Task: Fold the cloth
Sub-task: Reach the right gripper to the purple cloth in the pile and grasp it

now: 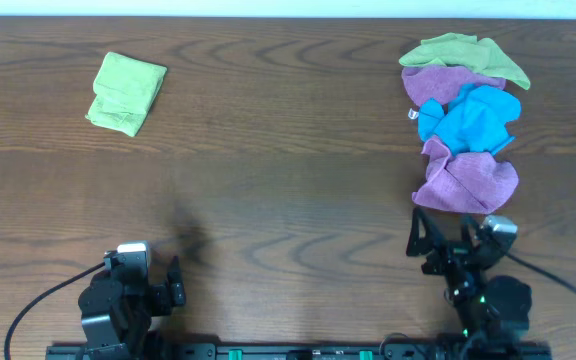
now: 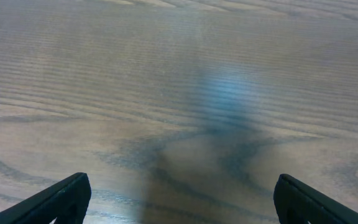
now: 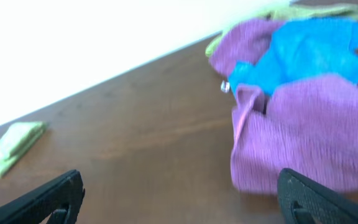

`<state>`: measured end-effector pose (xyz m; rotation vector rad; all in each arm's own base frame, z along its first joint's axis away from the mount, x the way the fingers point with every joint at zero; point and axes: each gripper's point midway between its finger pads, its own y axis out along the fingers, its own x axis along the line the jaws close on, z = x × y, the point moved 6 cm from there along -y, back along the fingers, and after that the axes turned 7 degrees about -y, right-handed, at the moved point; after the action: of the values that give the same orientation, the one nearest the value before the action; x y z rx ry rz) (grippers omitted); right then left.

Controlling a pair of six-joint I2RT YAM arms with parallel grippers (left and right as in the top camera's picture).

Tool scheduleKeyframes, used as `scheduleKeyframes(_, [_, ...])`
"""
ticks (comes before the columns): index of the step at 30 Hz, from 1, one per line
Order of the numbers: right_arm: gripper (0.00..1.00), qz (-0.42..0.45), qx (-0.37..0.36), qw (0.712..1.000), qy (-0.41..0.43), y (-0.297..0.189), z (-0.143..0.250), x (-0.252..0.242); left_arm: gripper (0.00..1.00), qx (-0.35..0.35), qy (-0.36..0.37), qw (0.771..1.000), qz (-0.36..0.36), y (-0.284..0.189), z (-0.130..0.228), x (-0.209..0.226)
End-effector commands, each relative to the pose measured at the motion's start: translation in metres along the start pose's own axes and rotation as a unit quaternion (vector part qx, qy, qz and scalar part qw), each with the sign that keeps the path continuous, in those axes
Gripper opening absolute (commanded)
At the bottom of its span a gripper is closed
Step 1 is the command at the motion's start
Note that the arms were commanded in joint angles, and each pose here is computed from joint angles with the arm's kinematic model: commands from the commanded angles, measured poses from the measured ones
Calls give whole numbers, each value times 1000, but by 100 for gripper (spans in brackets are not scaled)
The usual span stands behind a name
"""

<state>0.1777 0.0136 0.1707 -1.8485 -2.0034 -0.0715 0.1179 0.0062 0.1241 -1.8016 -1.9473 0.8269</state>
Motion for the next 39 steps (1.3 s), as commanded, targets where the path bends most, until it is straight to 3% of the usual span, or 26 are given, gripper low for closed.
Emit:
scheduleKeyframes(1, [99, 38, 26, 999, 14, 12, 6, -11, 95, 31, -3, 999, -7, 2, 13, 2])
scheduleKeyframes(15, [99, 84, 196, 977, 19, 98, 3, -19, 95, 31, -3, 999, -7, 2, 13, 2])
scheduleKeyframes(22, [99, 163, 305, 938, 16, 119, -3, -30, 96, 31, -3, 999, -7, 2, 13, 2])
scheduleKeyframes(36, [99, 161, 312, 934, -63, 125, -7, -35, 95, 31, -3, 999, -7, 2, 13, 2])
scheduleKeyframes(39, [93, 175, 321, 928, -65, 130, 0, -41, 95, 31, -3, 999, -7, 2, 13, 2])
